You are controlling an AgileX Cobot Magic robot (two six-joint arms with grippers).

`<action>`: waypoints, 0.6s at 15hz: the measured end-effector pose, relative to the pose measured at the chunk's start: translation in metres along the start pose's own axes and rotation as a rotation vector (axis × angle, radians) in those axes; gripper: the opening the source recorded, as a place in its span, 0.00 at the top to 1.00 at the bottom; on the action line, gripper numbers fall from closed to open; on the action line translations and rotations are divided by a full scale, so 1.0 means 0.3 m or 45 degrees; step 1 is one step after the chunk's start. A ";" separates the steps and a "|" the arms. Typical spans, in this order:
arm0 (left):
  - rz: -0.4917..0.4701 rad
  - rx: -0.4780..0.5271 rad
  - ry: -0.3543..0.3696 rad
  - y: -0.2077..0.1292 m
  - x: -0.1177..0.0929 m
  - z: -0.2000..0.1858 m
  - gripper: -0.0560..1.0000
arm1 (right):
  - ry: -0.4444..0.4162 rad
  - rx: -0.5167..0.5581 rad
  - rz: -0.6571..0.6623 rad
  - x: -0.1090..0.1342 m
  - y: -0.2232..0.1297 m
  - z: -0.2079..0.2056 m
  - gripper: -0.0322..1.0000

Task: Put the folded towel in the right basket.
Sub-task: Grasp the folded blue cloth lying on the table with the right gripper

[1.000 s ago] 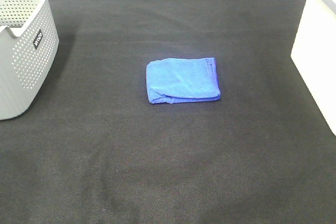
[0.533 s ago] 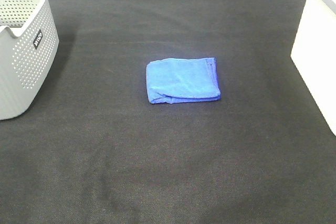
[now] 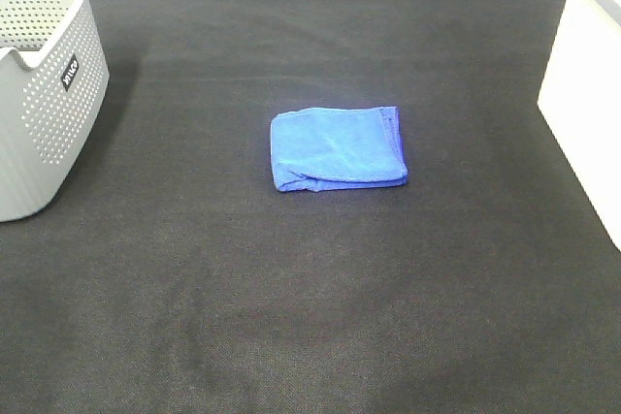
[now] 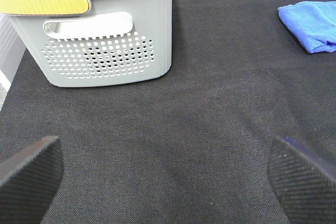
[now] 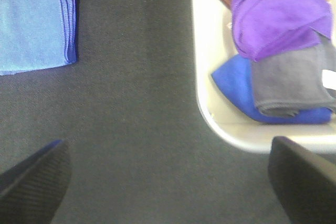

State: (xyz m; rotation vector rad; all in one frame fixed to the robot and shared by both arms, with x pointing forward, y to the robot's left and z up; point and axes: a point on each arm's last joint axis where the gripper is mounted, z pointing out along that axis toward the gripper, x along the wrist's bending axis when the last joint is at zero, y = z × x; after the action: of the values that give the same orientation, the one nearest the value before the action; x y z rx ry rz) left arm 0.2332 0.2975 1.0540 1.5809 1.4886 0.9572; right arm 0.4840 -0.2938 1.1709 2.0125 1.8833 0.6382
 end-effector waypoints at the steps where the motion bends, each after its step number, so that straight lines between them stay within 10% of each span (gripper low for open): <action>1: 0.000 0.000 0.000 0.000 0.000 0.000 0.01 | 0.001 0.022 0.002 0.001 0.044 0.033 0.02; 9: 0.000 0.000 0.000 0.000 0.000 0.000 0.01 | 0.141 -0.006 0.049 0.040 0.456 0.368 0.03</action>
State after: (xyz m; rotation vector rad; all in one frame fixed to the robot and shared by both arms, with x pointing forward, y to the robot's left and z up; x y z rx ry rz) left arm 0.2332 0.2975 1.0540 1.5809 1.4886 0.9572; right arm 0.6583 -0.2857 1.1482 2.0541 1.9068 0.7785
